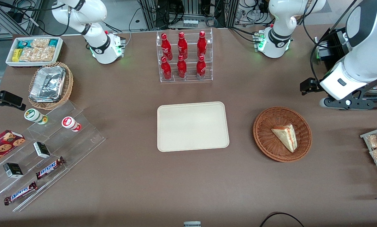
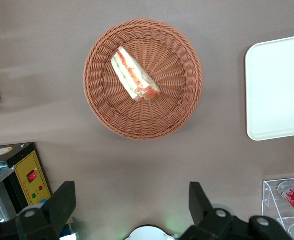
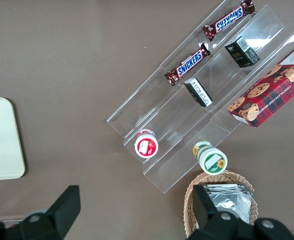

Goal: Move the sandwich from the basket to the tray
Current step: 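Move the left gripper over the sandwich in the wicker basket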

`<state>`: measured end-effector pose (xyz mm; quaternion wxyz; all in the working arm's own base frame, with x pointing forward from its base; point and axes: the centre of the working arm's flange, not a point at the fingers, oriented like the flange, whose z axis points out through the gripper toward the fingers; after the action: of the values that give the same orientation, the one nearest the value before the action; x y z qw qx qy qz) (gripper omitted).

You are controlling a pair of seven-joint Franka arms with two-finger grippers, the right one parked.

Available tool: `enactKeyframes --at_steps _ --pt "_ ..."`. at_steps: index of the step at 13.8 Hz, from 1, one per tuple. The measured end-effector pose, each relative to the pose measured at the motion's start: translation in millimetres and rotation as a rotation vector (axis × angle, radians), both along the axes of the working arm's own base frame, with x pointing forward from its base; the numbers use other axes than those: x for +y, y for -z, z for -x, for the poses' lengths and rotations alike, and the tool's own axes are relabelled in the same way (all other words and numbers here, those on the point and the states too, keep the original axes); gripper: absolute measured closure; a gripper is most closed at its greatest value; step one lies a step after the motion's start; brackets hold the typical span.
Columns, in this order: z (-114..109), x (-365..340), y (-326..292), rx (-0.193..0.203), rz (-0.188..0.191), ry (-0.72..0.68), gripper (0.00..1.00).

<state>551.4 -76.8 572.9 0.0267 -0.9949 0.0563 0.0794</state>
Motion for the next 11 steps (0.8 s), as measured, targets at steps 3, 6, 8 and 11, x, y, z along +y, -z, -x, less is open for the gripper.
enactKeyframes --at_steps 3,6,8,11 --pt "-1 5 3 0.007 0.0 -0.005 0.0" --pt "-5 6 27 0.023 0.001 -0.006 0.0" --pt "-10 6 55 0.02 0.004 -0.004 0.0" --pt "-15 10 106 -0.014 0.012 -0.006 0.0"
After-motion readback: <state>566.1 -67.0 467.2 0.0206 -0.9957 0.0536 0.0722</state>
